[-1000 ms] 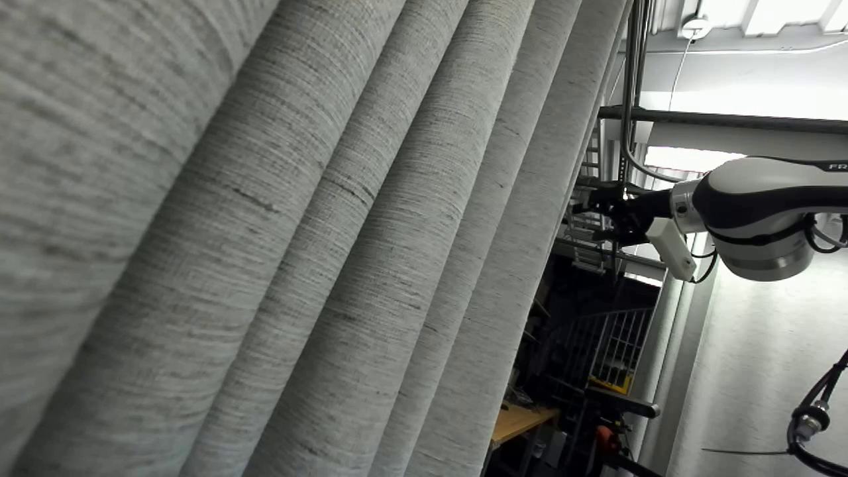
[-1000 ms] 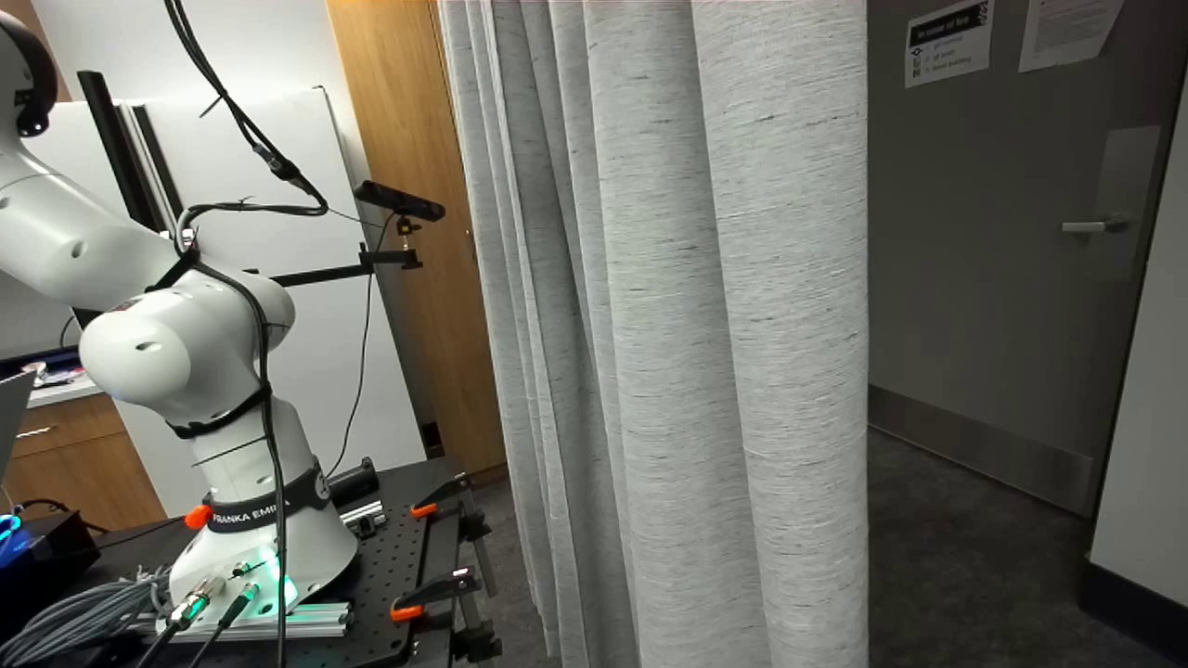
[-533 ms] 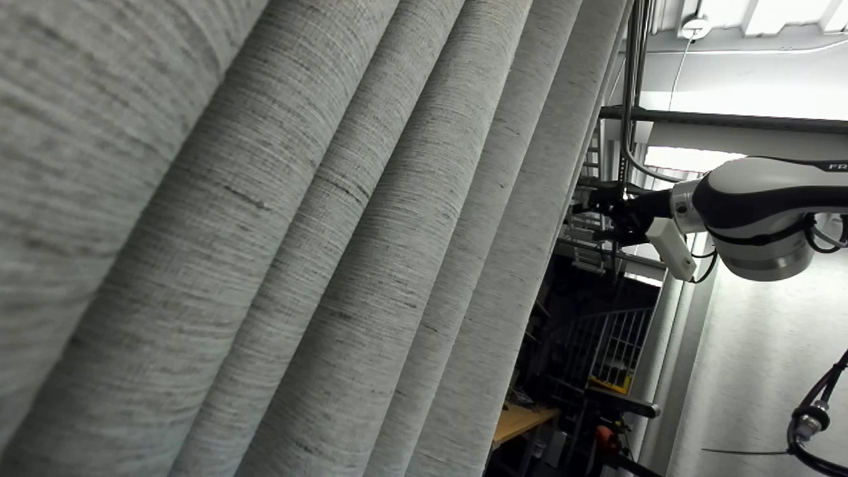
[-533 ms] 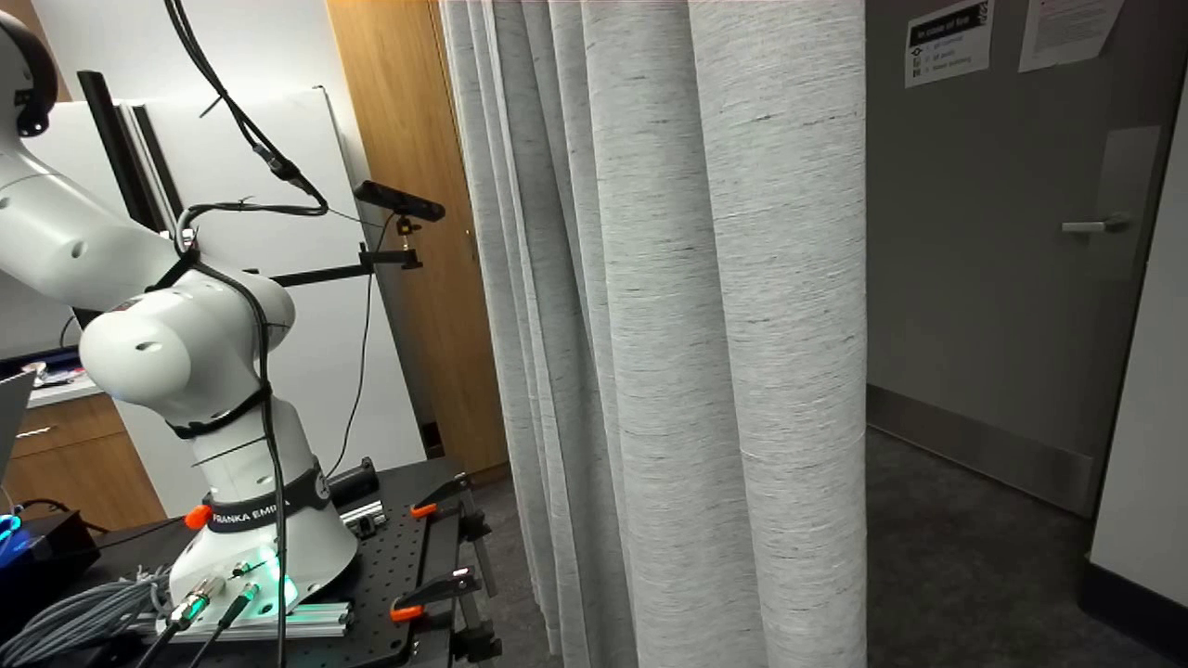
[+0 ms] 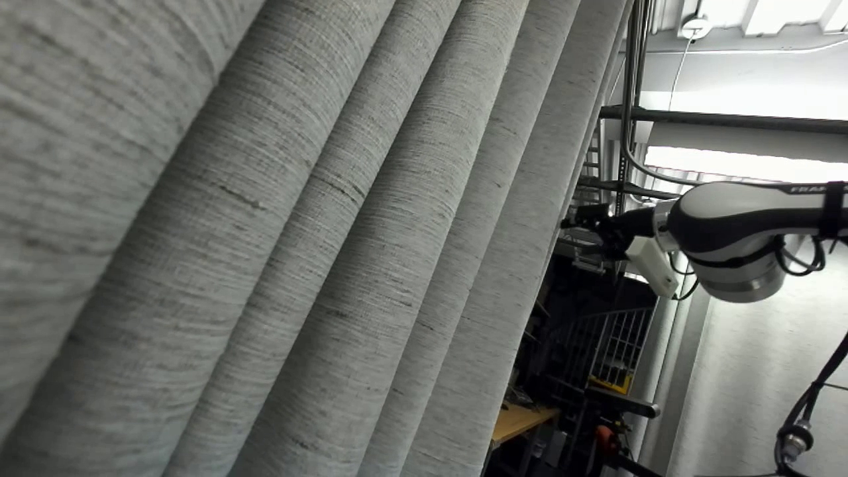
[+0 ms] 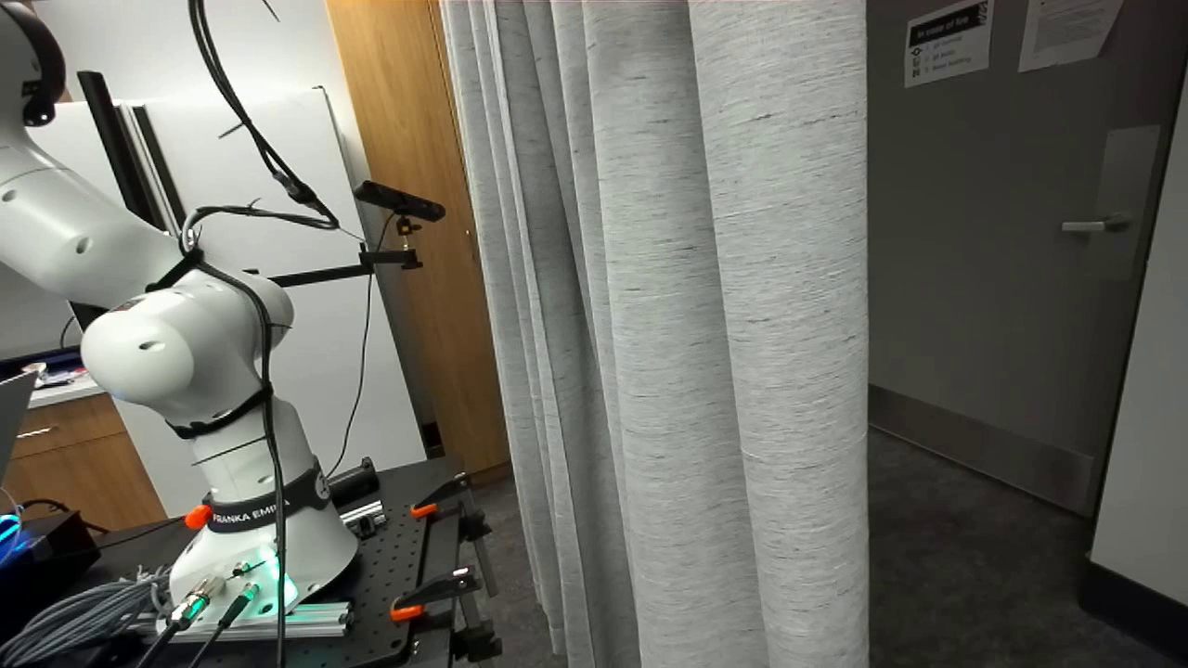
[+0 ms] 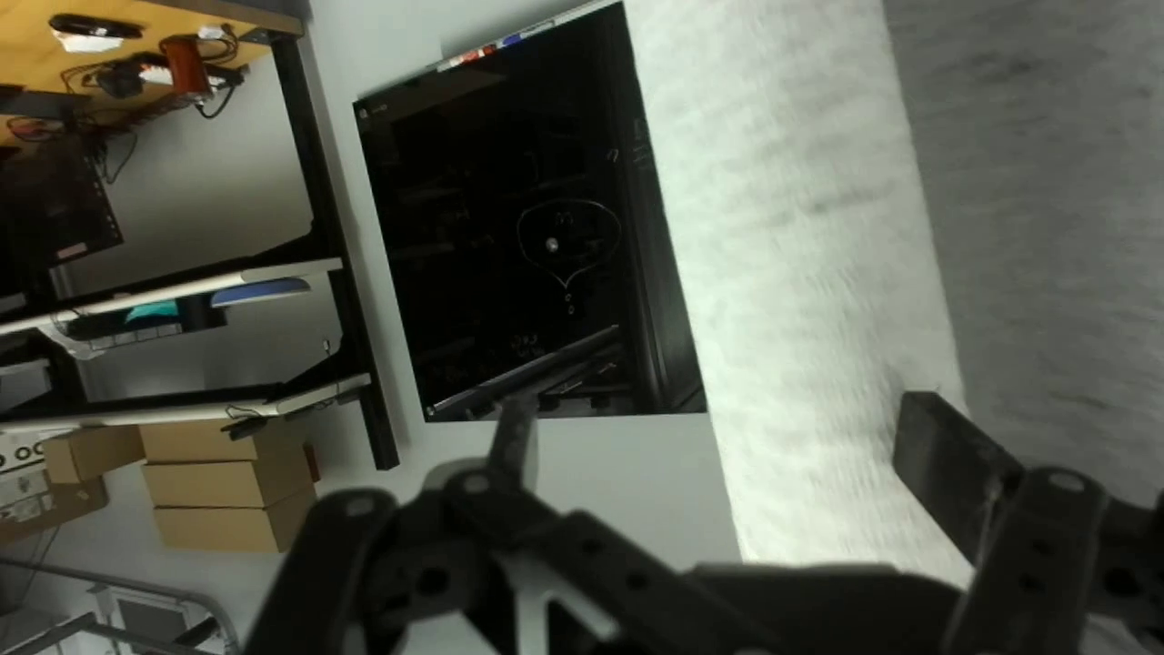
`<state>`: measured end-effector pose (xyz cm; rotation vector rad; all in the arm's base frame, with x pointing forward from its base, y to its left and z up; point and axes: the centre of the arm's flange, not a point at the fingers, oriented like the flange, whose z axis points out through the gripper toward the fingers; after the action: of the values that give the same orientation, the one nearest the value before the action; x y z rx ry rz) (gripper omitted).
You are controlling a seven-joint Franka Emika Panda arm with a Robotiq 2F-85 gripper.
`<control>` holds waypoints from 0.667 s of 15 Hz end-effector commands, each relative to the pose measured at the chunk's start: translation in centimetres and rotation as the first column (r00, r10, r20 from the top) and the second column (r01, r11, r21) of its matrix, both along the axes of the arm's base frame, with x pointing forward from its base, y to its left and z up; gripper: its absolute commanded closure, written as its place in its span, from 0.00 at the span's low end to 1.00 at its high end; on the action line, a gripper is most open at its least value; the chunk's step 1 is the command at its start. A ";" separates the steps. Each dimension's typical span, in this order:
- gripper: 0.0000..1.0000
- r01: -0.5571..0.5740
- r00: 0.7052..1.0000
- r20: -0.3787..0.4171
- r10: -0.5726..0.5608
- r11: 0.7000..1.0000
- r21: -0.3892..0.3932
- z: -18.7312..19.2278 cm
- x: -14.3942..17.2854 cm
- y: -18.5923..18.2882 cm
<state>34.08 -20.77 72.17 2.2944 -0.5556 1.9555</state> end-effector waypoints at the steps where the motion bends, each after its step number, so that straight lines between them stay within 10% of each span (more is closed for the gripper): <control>1: 0.00 0.048 0.999 0.024 -0.048 0.999 0.000 -6.0 6.6 -2.9; 5: 0.00 0.019 0.999 -0.030 -0.018 1.000 0.021 -9.5 10.5 -2.9; 7: 0.26 -0.019 0.999 -0.043 0.021 0.999 0.044 -10.2 12.1 -1.9; 10: 0.37 -0.052 0.998 -0.037 0.055 0.996 0.069 -10.2 13.3 -0.9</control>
<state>45.46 -20.53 61.54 2.3839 -0.5615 1.8920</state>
